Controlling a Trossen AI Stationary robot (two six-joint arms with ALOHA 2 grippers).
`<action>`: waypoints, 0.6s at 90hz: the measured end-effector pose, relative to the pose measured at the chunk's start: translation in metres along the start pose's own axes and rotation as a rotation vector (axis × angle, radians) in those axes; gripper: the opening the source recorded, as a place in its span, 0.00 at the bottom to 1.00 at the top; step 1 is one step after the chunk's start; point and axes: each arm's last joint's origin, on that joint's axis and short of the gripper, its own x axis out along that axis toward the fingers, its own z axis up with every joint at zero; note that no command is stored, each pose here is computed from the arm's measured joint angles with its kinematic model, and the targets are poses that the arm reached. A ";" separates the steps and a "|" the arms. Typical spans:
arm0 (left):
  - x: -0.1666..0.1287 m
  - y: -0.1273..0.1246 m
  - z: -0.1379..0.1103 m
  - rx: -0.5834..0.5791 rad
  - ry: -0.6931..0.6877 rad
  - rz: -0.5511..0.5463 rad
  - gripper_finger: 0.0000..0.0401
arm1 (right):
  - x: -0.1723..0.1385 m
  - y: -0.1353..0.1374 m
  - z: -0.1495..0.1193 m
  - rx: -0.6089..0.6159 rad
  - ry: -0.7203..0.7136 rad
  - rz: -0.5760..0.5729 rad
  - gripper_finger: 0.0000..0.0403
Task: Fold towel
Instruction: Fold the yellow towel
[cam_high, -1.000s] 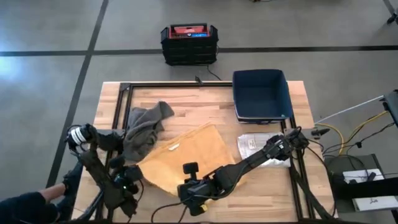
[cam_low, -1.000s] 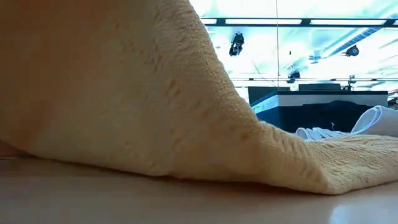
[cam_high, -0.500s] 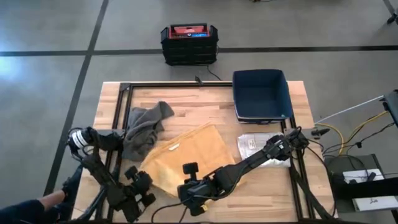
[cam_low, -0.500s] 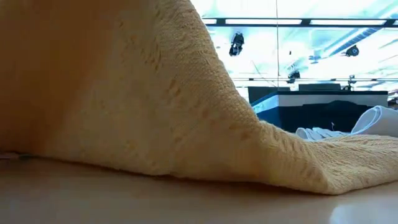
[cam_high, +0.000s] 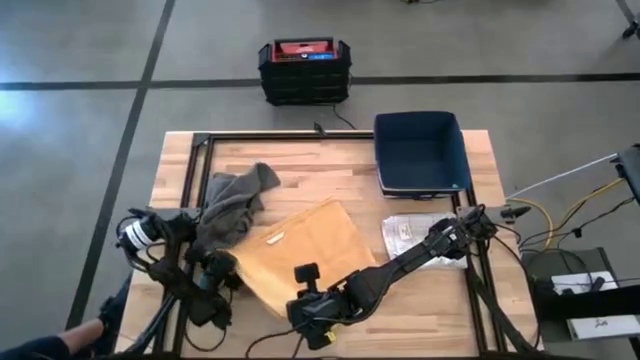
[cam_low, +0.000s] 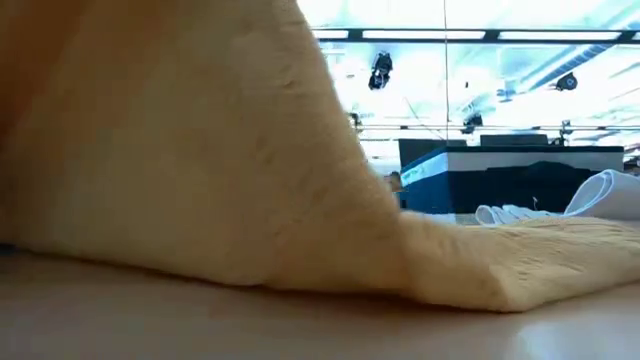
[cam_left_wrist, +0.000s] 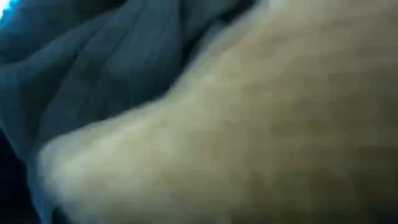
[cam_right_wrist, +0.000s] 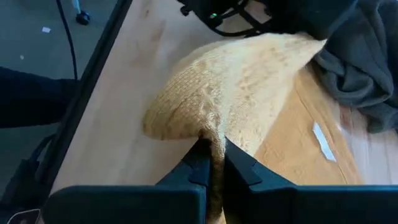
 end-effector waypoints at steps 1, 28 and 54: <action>0.000 0.001 0.000 0.007 0.013 0.008 0.00 | 0.000 0.000 0.000 -0.002 0.000 0.001 0.00; -0.028 0.018 0.003 0.334 0.243 0.132 0.00 | -0.001 0.002 -0.001 -0.015 0.011 0.004 0.00; -0.089 0.017 0.005 0.403 0.267 -0.130 0.00 | 0.000 0.009 -0.001 0.032 0.000 0.112 0.00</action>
